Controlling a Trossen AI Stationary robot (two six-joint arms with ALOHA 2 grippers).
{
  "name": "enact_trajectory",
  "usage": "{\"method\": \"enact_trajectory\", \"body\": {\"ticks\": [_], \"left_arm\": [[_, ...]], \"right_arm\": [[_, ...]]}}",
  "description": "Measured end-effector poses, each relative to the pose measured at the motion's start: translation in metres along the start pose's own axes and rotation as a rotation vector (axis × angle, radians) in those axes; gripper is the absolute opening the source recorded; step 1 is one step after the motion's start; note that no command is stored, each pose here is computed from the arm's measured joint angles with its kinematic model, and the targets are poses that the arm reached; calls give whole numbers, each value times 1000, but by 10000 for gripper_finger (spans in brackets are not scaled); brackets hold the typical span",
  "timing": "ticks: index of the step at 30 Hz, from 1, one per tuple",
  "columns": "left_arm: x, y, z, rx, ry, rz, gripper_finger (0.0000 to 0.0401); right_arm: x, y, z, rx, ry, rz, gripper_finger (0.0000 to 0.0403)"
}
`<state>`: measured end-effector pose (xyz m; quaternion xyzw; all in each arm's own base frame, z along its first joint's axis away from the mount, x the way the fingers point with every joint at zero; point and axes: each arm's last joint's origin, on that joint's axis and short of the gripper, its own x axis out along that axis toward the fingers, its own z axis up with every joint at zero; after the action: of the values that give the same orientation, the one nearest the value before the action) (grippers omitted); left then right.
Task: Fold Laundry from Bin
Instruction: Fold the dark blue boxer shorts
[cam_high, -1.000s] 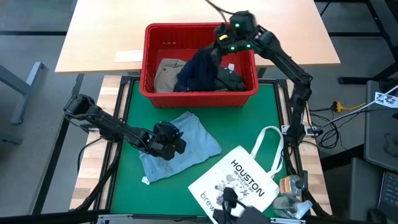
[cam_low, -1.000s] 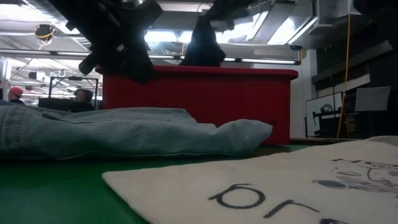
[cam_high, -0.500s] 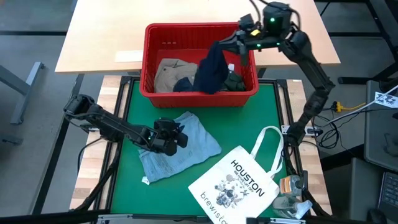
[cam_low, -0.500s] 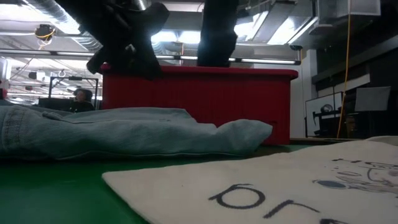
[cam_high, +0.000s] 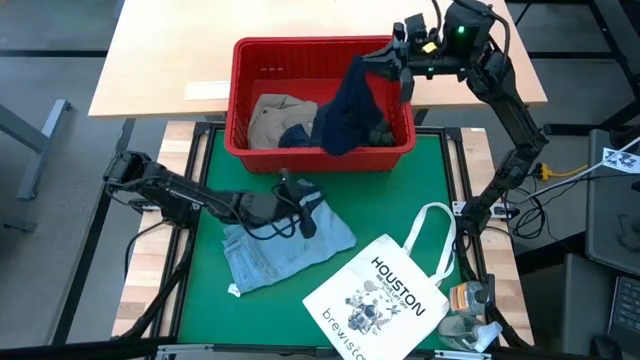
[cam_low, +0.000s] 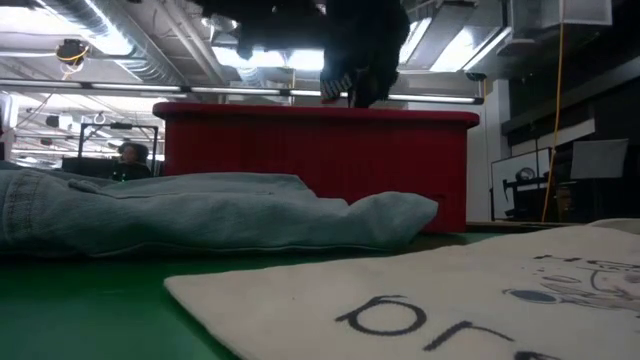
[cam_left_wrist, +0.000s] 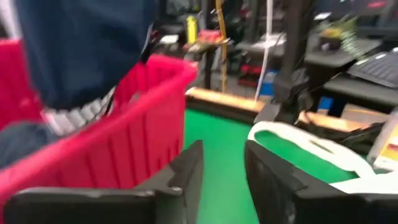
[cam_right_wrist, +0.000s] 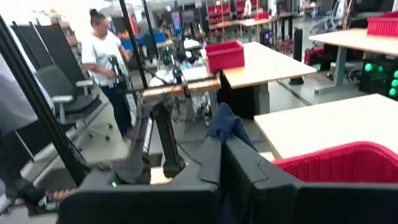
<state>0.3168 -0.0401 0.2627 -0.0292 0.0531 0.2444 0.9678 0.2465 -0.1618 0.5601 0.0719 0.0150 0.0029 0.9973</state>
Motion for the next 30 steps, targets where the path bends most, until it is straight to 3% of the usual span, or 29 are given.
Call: {"method": "enact_trajectory", "body": {"ticks": [9, 18, 24, 30], "left_arm": [[7, 9, 14, 120, -111, 21, 181], [-5, -6, 16, 471, -147, 13, 198], [-10, -9, 15, 517, -120, 115, 196], [-5, -4, 16, 502, -130, 94, 196]], "right_arm": [[-1, 3, 18, 19, -156, 31, 9], [-2, 4, 22, 20, -191, 40, 9], [-2, 4, 22, 21, -191, 40, 10], [-2, 4, 22, 21, -191, 40, 10]]}}
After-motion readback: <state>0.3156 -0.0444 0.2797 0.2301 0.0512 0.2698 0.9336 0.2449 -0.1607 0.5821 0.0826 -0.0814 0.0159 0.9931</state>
